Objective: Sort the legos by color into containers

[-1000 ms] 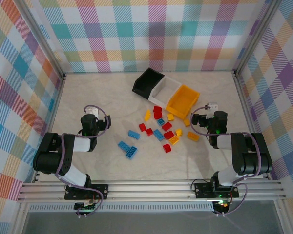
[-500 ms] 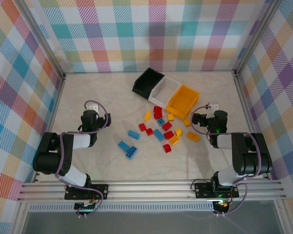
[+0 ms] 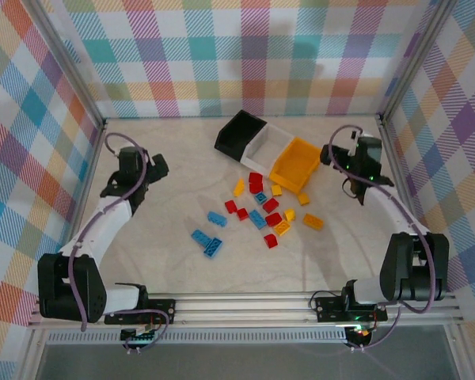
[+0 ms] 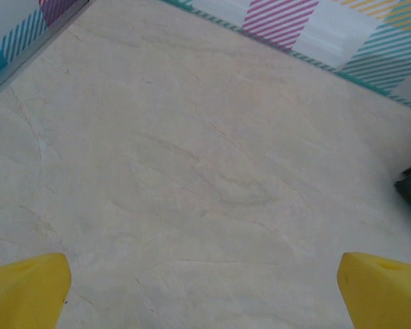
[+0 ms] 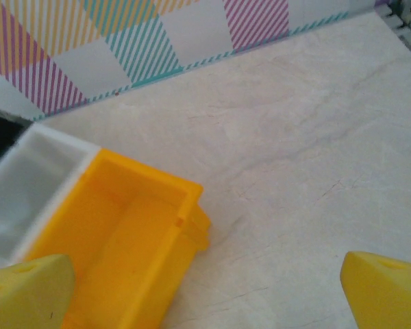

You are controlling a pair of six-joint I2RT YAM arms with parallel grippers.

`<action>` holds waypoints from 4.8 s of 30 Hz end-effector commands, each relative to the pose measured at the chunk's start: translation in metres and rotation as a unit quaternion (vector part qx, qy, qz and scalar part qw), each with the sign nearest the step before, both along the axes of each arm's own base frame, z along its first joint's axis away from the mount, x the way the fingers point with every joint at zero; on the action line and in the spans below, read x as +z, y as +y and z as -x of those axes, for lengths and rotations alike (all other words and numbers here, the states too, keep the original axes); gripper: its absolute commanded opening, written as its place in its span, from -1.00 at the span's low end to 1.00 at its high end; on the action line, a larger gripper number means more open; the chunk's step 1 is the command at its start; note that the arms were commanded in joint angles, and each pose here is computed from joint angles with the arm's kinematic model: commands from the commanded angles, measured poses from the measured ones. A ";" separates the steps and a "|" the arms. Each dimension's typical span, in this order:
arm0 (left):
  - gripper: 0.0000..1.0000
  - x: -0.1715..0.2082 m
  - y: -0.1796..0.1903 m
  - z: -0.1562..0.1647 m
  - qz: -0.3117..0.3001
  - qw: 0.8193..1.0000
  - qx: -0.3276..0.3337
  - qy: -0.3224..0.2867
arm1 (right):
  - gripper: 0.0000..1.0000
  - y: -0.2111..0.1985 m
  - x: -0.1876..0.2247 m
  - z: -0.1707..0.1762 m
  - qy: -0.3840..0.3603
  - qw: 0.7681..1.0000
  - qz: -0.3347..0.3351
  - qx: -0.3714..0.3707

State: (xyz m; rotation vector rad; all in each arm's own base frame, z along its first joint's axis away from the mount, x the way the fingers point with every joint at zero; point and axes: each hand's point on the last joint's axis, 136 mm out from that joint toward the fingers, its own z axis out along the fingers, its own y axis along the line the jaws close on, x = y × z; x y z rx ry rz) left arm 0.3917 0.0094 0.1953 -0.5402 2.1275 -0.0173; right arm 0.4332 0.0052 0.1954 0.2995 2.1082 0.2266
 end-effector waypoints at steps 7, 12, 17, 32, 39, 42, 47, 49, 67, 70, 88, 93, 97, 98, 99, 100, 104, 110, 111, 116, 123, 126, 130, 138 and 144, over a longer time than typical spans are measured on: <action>1.00 0.004 -0.032 0.049 0.122 0.985 -0.024 0.118 | 0.99 0.028 -0.022 0.022 0.188 0.970 -0.155 -0.025; 1.00 0.005 -0.059 0.070 0.168 0.973 -0.078 0.139 | 0.99 0.058 -0.017 0.046 0.240 0.954 -0.178 0.003; 1.00 0.001 -0.089 0.101 0.213 0.955 -0.124 0.163 | 1.00 0.088 -0.016 0.089 0.312 0.938 -0.147 0.033; 1.00 -0.002 -0.127 0.170 0.253 0.923 -0.224 0.186 | 0.65 0.125 -0.054 0.210 0.438 0.884 -0.162 -0.017; 1.00 -0.014 -0.134 0.180 0.257 0.914 -0.240 0.202 | 0.61 0.095 -0.069 0.227 0.482 0.872 -0.070 -0.046; 1.00 -0.014 -0.135 0.181 0.259 0.913 -0.243 0.199 | 0.69 0.087 -0.079 0.229 0.502 0.862 -0.039 -0.058; 1.00 -0.013 -0.135 0.180 0.261 0.914 -0.237 0.200 | 0.74 0.087 -0.097 0.219 0.517 0.852 -0.039 -0.070; 1.00 -0.015 -0.136 0.178 0.261 0.913 -0.239 0.204 | 0.74 0.088 -0.104 0.213 0.518 0.851 -0.042 -0.073; 1.00 -0.019 -0.142 0.155 0.264 0.909 -0.226 0.230 | 0.67 0.091 -0.149 0.163 0.517 0.849 -0.074 -0.081; 1.00 -0.020 -0.143 0.152 0.264 0.909 -0.222 0.232 | 0.67 0.093 -0.153 0.155 0.519 0.848 -0.076 -0.080; 1.00 -0.028 -0.145 0.140 0.277 0.908 -0.200 0.241 | 0.59 0.085 -0.173 0.147 0.527 0.842 -0.076 -0.084; 1.00 -0.031 -0.146 0.136 0.278 0.908 -0.197 0.245 | 0.55 0.084 -0.178 0.146 0.530 0.840 -0.081 -0.085; 1.00 -0.032 -0.146 0.133 0.278 0.907 -0.195 0.248 | 0.54 0.083 -0.181 0.146 0.532 0.838 -0.081 -0.086; 1.00 -0.032 -0.147 0.133 0.279 0.907 -0.194 0.248 | 0.54 0.083 -0.182 0.147 0.534 0.837 -0.080 -0.086; 1.00 -0.033 -0.147 0.132 0.279 0.907 -0.194 0.248 | 0.55 0.082 -0.182 0.147 0.534 0.837 -0.081 -0.087; 1.00 -0.034 -0.147 0.132 0.280 0.907 -0.193 0.249 | 0.56 0.082 -0.183 0.147 0.535 0.836 -0.081 -0.087; 1.00 -0.036 -0.147 0.131 0.281 0.906 -0.192 0.252 | 0.57 0.084 -0.186 0.148 0.538 0.835 -0.084 -0.086; 1.00 -0.038 -0.147 0.133 0.283 0.905 -0.188 0.255 | 0.53 0.084 -0.191 0.151 0.543 0.831 -0.087 -0.088; 1.00 -0.038 -0.147 0.133 0.283 0.905 -0.188 0.254 | 0.50 0.083 -0.191 0.152 0.542 0.832 -0.084 -0.089; 1.00 -0.040 -0.147 0.135 0.292 0.905 -0.180 0.252 | 0.42 0.079 -0.188 0.155 0.537 0.836 -0.073 -0.087; 1.00 -0.043 -0.146 0.135 0.297 0.905 -0.171 0.251 | 0.32 0.075 -0.184 0.157 0.533 0.841 -0.060 -0.077; 1.00 -0.041 -0.146 0.135 0.299 0.905 -0.169 0.249 | 0.25 0.074 -0.182 0.156 0.530 0.843 -0.058 -0.073; 1.00 -0.040 -0.146 0.135 0.301 0.906 -0.168 0.247 | 0.18 0.073 -0.178 0.155 0.525 0.846 -0.057 -0.070; 1.00 -0.038 -0.146 0.132 0.301 0.906 -0.167 0.245 | 0.18 0.069 -0.157 0.155 0.507 0.858 -0.051 -0.061; 1.00 -0.035 -0.147 0.130 0.303 0.907 -0.169 0.239 | 0.18 0.070 -0.127 0.152 0.483 0.872 -0.055 -0.050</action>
